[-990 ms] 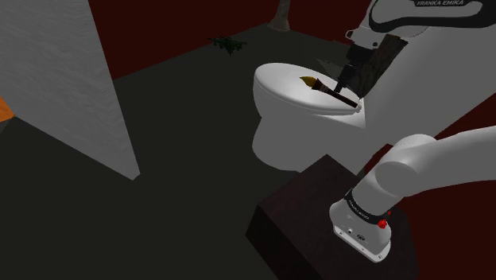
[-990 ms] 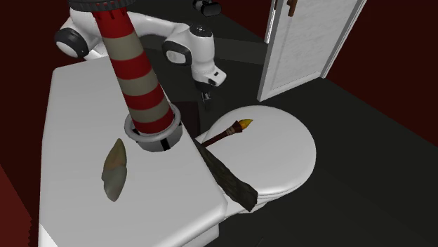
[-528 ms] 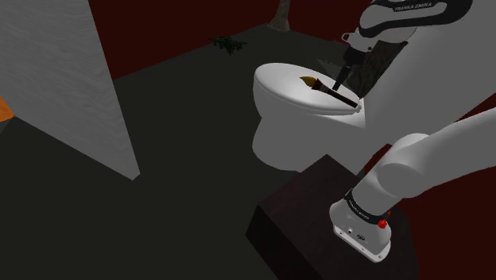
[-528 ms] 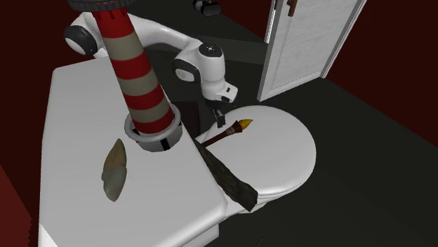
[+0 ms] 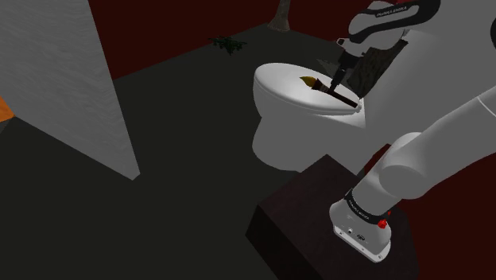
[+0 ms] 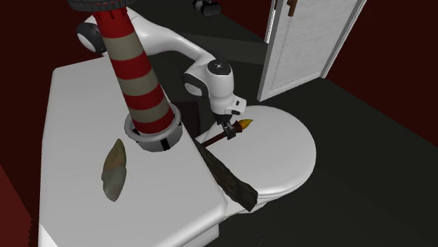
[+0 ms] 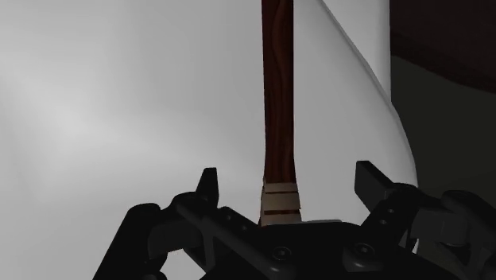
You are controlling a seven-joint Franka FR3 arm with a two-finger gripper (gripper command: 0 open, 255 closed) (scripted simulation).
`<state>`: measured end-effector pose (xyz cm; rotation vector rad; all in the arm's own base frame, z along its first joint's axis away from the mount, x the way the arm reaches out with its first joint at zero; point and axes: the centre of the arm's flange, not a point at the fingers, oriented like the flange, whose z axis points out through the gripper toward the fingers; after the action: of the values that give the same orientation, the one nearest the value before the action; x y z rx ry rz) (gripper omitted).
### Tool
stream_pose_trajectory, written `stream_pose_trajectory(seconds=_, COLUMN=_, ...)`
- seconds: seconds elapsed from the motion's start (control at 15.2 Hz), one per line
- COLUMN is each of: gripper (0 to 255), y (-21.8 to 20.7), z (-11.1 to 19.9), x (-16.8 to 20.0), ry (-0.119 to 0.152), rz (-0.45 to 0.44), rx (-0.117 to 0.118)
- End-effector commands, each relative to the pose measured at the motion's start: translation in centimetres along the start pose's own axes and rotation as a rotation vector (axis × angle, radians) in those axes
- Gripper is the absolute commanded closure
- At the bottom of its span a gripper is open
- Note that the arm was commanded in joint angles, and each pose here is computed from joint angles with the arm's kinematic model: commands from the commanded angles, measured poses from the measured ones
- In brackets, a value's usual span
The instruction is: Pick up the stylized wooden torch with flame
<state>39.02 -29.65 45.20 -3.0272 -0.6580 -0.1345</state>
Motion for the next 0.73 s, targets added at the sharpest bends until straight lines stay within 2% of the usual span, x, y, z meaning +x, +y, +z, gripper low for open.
stream_pose_trajectory(seconds=0.0, gripper=0, y=0.2, z=1.2, x=0.0, ry=0.000, rz=-0.001, rx=-0.001)
stream_pose_trajectory(seconds=0.26, gripper=0, y=0.2, z=2.5, x=-0.2, ry=0.000, rz=-0.001, rx=-0.001)
stream_pose_trajectory(seconds=0.33, gripper=255, y=0.2, z=2.6, x=-0.2, ry=0.000, rz=-0.001, rx=-0.001)
stream_pose_trajectory(seconds=0.66, gripper=255, y=0.3, z=2.5, x=-0.2, ry=0.000, rz=-0.001, rx=-0.001)
